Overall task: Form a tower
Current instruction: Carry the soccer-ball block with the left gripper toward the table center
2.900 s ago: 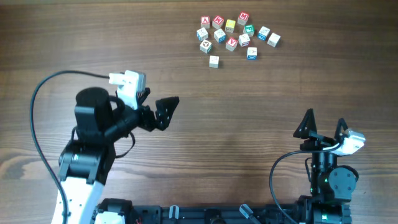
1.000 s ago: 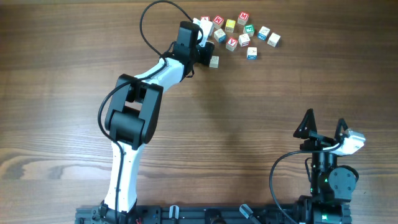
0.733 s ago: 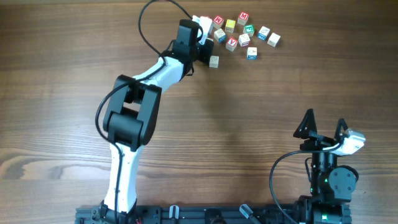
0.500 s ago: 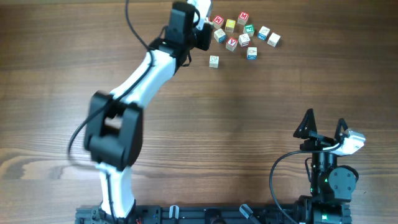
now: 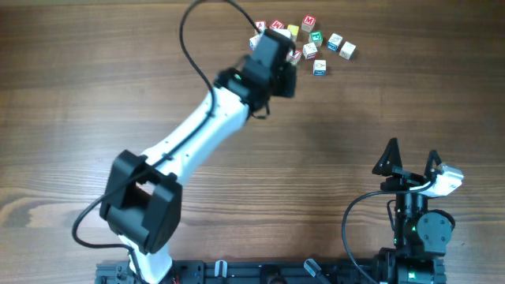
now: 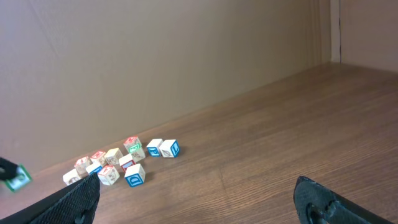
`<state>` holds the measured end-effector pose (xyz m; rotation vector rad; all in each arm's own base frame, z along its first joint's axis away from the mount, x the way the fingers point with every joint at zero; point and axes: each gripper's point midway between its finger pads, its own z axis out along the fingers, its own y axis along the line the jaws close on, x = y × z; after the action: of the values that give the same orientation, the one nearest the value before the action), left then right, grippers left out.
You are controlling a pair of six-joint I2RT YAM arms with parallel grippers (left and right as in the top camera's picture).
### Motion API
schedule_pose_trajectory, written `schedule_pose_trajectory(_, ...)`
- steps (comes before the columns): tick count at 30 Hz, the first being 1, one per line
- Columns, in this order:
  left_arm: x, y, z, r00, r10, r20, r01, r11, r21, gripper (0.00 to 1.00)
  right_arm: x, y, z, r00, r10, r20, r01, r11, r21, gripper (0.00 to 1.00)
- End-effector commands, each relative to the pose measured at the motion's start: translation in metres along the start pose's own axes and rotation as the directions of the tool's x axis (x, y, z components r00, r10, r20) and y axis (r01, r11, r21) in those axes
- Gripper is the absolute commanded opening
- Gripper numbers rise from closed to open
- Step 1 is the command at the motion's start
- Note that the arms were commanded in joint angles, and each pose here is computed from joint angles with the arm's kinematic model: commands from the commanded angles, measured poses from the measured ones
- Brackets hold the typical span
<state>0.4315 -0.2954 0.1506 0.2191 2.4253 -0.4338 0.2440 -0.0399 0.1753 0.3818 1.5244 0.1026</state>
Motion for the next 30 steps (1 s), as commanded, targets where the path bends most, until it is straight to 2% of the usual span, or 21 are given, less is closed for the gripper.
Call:
schedule_pose_trajectory(1,0.039,0.016,0.024,0.994,-0.109,0.029,0.112,0.985,-0.131,0.24,-0.001,0.002,0.000,1.000,0.007,0.006,-0.007,1.000,-0.011,1.00)
schedule_pose_trajectory(7,0.061,0.034,0.048,0.985,-0.122,0.120,0.136,0.984,-0.114,0.22,-0.001,0.002,0.000,1.000,0.007,0.005,-0.007,1.000,-0.011,1.00)
schedule_pose_trajectory(12,0.082,0.045,0.080,0.989,-0.122,0.087,0.133,0.982,-0.136,0.22,-0.001,0.002,0.000,1.000,0.007,0.005,-0.007,1.000,-0.011,1.00)
schedule_pose_trajectory(14,0.095,0.048,0.093,0.984,-0.164,0.070,0.173,0.974,-0.145,0.22,-0.001,0.002,0.000,1.000,0.007,0.005,-0.007,1.000,-0.011,1.00)
schedule_pose_trajectory(19,0.105,0.042,0.096,0.985,-0.167,0.035,0.170,0.977,-0.127,0.25,-0.001,0.002,0.000,1.000,0.007,0.006,-0.007,1.000,-0.011,1.00)
schedule_pose_trajectory(30,0.117,0.030,0.090,0.999,-0.044,-0.013,0.042,0.990,-0.136,0.25,-0.001,0.002,0.000,1.000,0.007,0.005,-0.007,1.000,-0.011,1.00)
